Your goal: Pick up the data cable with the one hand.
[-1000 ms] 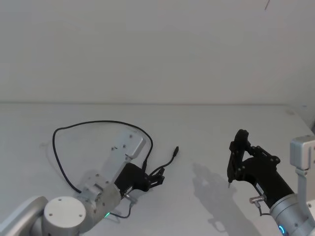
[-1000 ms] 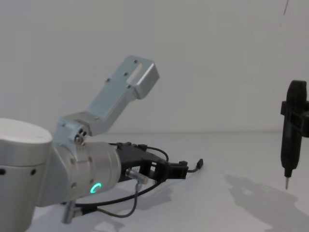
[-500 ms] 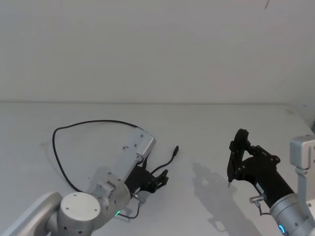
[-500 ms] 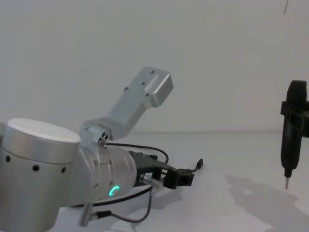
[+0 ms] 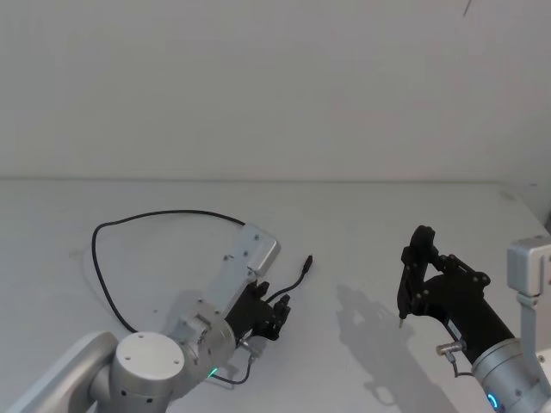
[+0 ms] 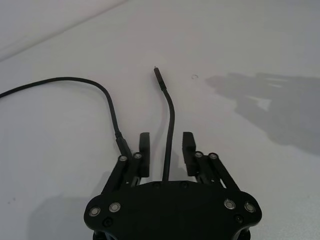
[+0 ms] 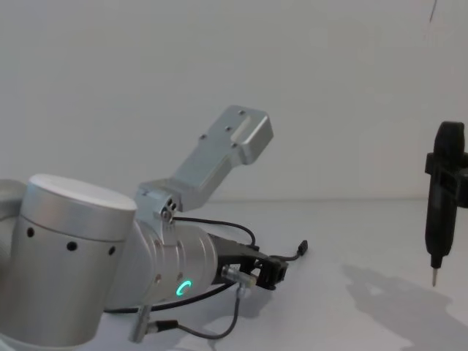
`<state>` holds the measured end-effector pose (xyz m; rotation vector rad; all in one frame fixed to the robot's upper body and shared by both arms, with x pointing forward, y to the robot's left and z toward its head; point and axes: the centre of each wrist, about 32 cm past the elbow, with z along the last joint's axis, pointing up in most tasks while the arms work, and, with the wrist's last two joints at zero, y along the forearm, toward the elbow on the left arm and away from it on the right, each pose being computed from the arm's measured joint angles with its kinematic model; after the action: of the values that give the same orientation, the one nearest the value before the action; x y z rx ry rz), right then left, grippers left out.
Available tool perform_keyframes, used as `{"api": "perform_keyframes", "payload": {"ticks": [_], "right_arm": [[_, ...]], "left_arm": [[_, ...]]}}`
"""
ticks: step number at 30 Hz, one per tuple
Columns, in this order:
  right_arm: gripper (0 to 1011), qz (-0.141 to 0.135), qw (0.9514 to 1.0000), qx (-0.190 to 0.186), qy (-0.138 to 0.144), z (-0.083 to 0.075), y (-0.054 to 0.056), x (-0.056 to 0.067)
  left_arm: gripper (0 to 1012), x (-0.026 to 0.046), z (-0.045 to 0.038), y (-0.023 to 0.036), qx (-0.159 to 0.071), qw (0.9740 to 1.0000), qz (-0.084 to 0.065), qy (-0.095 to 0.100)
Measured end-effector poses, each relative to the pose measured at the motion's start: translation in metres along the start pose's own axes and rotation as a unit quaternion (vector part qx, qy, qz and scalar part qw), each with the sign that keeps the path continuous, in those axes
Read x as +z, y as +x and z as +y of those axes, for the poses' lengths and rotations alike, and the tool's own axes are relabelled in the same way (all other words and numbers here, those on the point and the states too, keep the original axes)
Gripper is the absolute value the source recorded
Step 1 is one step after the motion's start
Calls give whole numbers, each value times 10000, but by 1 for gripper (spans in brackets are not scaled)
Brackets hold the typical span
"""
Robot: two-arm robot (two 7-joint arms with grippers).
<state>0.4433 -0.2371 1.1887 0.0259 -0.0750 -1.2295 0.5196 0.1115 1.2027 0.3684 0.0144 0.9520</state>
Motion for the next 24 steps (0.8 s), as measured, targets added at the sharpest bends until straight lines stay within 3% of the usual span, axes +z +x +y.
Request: {"api": "perform_keyframes", "payload": {"ticks": [12, 20, 24], "right_arm": [[279, 0, 10000, 0, 0, 0, 0, 0], [279, 0, 10000, 0, 0, 0, 0, 0], [279, 1, 10000, 0, 0, 0, 0, 0]], "left_arm": [[59, 21, -6, 1, -54, 10000, 11, 33], [36, 62, 13, 46, -152, 9998, -34, -125], [36, 109, 54, 125, -278, 9991, -57, -328]]}}
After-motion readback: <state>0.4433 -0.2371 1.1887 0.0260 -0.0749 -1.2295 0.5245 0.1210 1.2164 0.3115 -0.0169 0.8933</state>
